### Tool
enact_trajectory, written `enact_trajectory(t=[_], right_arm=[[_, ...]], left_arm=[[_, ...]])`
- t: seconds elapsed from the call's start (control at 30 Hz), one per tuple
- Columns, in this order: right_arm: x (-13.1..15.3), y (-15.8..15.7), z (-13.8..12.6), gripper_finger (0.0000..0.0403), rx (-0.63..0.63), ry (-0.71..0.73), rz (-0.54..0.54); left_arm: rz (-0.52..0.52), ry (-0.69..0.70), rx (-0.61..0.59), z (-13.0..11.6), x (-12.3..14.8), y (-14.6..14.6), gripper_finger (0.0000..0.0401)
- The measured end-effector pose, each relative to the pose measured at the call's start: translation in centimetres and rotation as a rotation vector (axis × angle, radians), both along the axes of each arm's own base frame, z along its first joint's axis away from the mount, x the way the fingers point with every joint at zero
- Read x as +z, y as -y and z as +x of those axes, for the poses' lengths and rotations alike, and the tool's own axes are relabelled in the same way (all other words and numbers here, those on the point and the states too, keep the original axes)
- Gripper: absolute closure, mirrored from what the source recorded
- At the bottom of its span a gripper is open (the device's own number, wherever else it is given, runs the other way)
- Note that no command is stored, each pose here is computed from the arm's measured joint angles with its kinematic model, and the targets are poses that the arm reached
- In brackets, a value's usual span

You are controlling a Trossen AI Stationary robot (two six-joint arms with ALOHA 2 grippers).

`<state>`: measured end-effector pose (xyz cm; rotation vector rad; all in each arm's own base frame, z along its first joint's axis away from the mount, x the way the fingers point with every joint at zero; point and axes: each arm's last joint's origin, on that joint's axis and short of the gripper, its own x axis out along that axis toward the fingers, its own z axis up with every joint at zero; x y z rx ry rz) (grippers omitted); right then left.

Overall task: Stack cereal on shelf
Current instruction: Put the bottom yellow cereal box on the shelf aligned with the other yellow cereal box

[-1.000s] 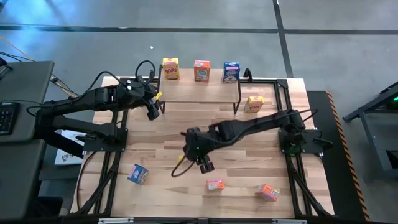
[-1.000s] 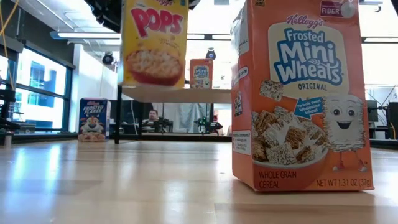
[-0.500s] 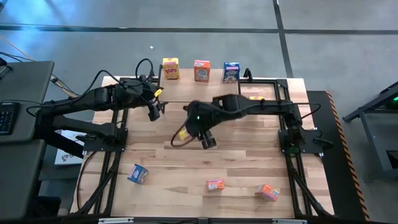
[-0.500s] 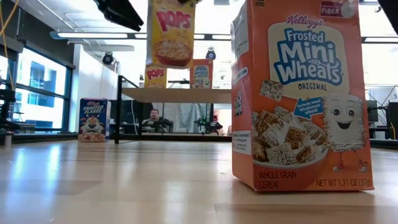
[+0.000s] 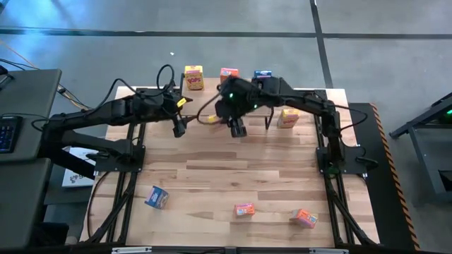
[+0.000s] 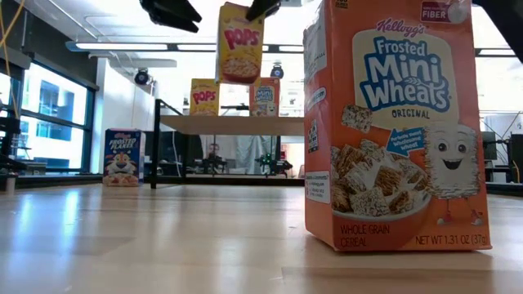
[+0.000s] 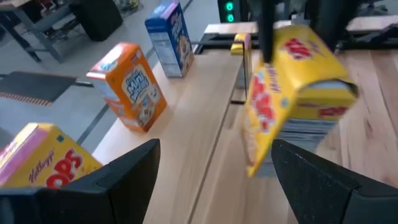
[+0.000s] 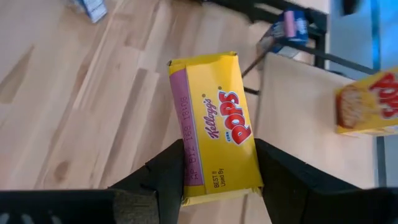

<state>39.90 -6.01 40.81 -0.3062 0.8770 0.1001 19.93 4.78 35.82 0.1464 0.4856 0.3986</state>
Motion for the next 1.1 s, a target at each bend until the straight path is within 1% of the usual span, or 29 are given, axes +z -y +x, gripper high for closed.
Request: enact_trajectory(t=[0.23,0.37,0.6,0.87,1.1], right_arm=[[1.0,2.0,-1.0,0.0231,-0.05,0.047,0.021],[1.3,2.5,-1.2,0.0231,-0.066,0.055,0.019],[1.6,2.8,-1.3,0.0231,-0.072,0.081,0.011],[1.9,2.9,-1.1,0.0231,-0.067,0.122,0.001],[1.9,2.9,-1.0,0.0231,-0.074,0.125,0.01]], left_arm=[[0.023,-0.032,-0.015,1.8,-0.9,-0.4,0.0101],[0.037,-0.039,-0.023,2.7,-1.3,-0.6,0.0101],[0.024,-0.011,-0.065,3.9,-1.6,-0.7,0.0101],[0.028,0.009,-0.067,4.9,-1.9,-0.9,0.0101],[0.032,0.026,-0.066,5.0,-1.7,-0.9,0.0106]])
